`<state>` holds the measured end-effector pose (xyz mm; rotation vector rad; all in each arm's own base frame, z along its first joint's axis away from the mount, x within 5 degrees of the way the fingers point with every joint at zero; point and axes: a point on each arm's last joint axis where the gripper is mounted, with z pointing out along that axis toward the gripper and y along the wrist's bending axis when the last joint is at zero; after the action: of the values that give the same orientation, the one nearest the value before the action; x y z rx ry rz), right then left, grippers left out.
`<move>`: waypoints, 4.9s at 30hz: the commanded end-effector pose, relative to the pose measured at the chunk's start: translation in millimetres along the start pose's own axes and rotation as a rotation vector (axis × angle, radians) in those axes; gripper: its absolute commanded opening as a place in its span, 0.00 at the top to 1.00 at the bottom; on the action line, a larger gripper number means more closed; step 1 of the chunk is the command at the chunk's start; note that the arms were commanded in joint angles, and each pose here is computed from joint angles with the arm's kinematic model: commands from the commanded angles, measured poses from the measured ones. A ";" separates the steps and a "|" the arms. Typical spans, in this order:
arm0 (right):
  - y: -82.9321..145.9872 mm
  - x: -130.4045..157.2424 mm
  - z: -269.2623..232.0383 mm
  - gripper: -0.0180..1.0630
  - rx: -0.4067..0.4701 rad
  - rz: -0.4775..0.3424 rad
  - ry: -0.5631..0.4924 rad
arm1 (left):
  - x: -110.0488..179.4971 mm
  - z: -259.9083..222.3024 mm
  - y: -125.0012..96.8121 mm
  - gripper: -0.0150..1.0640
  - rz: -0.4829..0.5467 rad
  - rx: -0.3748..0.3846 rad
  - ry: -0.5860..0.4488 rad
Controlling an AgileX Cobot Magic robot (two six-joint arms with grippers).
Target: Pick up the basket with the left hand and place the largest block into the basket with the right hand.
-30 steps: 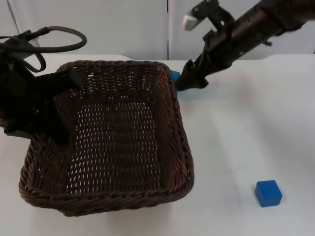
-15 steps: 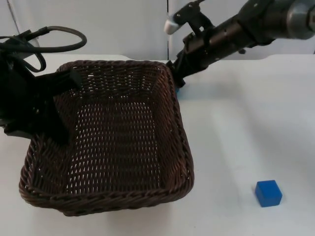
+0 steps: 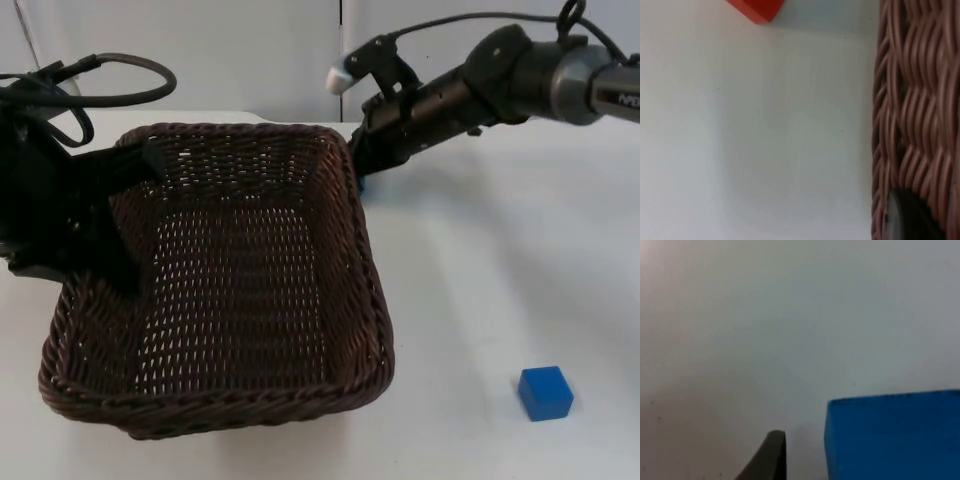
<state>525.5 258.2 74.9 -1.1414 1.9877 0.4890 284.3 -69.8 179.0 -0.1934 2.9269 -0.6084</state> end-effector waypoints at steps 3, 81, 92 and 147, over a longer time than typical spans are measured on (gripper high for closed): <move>2.7 -2.5 2.6 0.11 0.009 -0.021 -0.011 | -1.1 -3.5 -3.0 0.99 -0.013 0.021 -0.029; 98.3 -122.0 -329.7 0.98 0.055 0.022 0.074 | -0.2 -3.5 -3.3 0.99 -0.016 0.025 -0.019; 145.3 -143.0 -309.6 0.98 -0.035 -0.073 0.036 | -0.5 -3.5 -3.4 0.99 -0.017 0.026 -0.022; 178.0 -73.5 -109.0 0.47 -0.136 0.031 0.162 | -2.1 -3.6 -5.0 0.99 -0.040 0.044 -0.039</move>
<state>350.6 318.9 188.7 -1.2659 2.1566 0.5683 285.8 -71.2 179.8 -0.2249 2.9081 -0.6350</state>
